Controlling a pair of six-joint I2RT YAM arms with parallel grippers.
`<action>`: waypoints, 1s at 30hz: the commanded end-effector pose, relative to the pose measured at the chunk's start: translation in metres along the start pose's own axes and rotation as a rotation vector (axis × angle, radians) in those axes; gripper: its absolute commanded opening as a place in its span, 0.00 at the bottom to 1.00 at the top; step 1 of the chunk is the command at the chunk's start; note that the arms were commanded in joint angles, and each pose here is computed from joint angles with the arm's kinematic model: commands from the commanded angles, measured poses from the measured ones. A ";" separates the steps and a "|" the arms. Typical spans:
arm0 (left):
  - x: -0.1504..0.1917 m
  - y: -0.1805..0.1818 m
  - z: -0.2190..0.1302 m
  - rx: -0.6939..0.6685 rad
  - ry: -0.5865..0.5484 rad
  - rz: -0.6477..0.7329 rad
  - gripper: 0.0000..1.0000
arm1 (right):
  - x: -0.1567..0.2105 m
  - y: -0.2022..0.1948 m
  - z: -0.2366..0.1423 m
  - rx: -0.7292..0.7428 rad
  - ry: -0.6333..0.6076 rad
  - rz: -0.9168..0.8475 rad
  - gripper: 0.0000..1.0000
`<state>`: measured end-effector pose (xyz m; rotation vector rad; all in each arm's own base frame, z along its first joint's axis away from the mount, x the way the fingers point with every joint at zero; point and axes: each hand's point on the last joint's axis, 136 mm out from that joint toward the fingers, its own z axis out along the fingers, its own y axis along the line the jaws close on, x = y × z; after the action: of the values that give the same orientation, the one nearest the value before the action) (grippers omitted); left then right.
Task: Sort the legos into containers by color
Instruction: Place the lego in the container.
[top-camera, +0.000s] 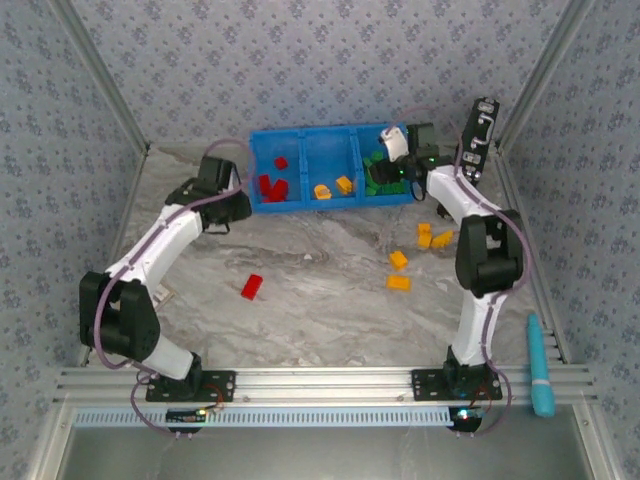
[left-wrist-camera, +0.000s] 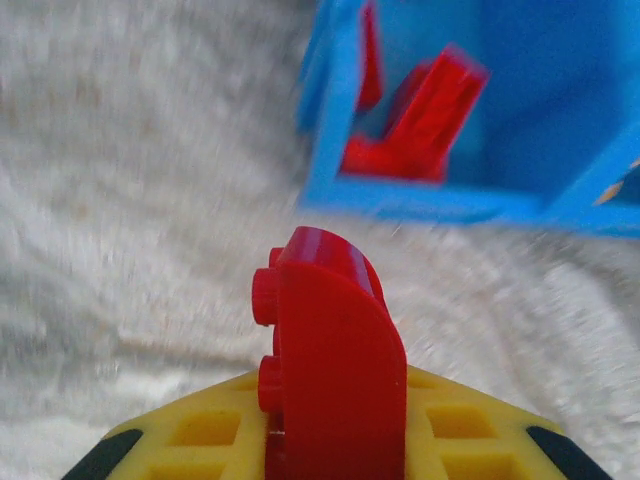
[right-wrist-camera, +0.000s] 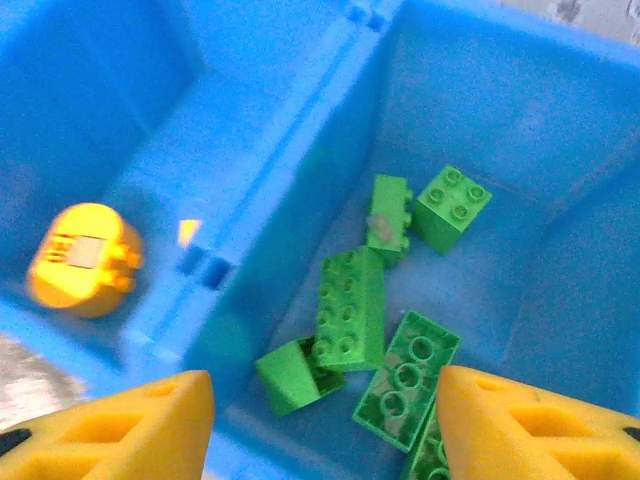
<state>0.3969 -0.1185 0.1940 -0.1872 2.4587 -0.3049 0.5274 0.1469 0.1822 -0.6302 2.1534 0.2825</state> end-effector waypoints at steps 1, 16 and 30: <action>-0.017 -0.029 -0.018 0.077 -0.016 0.085 0.11 | -0.042 0.048 -0.047 -0.122 -0.167 -0.050 0.62; -0.063 -0.080 0.083 0.129 -0.062 0.131 0.11 | 0.029 0.301 -0.143 -0.518 -0.310 -0.638 0.65; -0.058 -0.078 0.166 0.071 0.044 0.138 0.38 | 0.067 0.359 -0.159 -0.592 -0.269 -0.727 0.65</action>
<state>0.5490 -0.2125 0.1286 0.0220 2.4556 -0.3561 0.1993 0.3589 0.2202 -1.5461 1.4583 0.5731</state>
